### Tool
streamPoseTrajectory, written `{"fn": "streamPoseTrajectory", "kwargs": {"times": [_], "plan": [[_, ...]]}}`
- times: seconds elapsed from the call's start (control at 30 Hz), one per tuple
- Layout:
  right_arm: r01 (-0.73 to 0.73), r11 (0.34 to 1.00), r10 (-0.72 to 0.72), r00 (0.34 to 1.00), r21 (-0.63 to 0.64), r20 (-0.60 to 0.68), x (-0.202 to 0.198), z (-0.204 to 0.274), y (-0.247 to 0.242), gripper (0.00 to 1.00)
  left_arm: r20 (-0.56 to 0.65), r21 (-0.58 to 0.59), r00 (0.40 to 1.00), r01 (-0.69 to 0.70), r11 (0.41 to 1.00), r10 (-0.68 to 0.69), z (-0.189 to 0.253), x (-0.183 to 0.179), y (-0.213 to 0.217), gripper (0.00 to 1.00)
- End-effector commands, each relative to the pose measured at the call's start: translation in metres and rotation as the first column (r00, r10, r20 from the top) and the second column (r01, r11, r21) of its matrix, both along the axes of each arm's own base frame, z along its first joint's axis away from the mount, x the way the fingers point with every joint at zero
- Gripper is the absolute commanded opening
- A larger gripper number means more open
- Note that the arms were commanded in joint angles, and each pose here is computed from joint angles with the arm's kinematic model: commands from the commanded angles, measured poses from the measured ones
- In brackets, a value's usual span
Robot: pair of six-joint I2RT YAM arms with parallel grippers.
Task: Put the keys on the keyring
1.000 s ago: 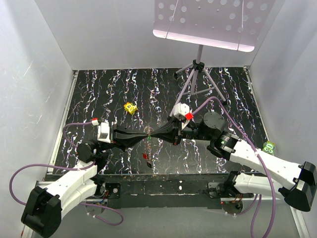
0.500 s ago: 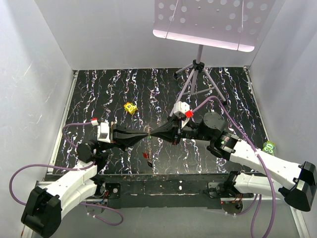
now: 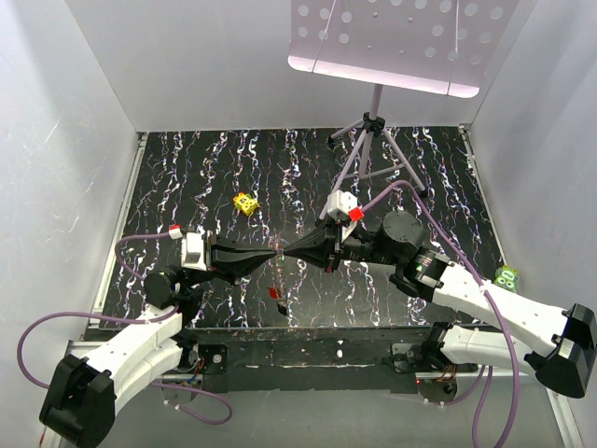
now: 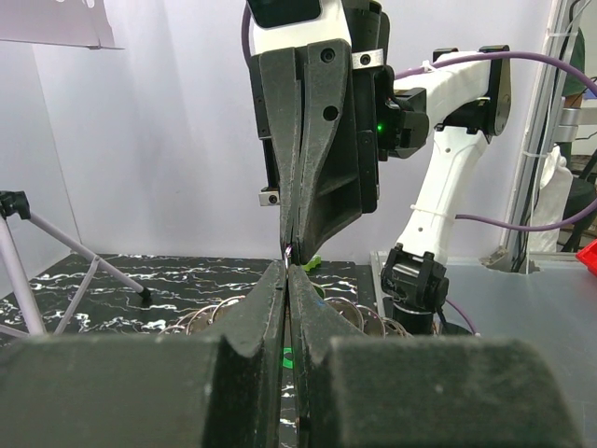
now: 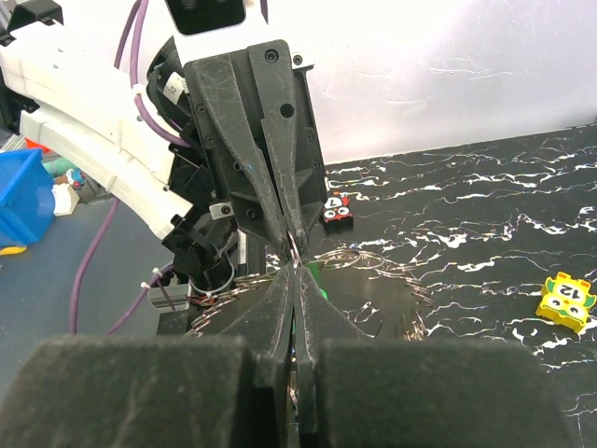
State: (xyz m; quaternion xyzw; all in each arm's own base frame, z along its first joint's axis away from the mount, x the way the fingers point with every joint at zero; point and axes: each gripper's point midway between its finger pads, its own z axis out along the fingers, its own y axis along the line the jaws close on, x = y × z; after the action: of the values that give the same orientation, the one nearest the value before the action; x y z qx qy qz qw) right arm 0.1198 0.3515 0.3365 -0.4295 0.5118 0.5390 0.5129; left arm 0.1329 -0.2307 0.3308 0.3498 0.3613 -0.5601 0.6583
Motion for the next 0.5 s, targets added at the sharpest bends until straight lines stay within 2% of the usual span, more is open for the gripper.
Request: {"fn": "streamPoseTrajectory", "kwargs": {"times": [0.0, 0.47], "plan": [[0.031, 0.996, -0.036, 0.997, 0.084, 0.062, 0.0057, 0.0319, -0.003, 0.01, 0.126, -0.073, 0.992, -0.01, 0.997, 0.019, 0.0217, -0.0135, 0.0096, 0.0], [0.019, 0.996, -0.027, 0.996, 0.091, 0.089, 0.0072, 0.035, 0.0023, 0.01, 0.119, -0.067, 0.993, 0.008, 0.998, 0.0, 0.0196, -0.0143, 0.0082, 0.0]]}}
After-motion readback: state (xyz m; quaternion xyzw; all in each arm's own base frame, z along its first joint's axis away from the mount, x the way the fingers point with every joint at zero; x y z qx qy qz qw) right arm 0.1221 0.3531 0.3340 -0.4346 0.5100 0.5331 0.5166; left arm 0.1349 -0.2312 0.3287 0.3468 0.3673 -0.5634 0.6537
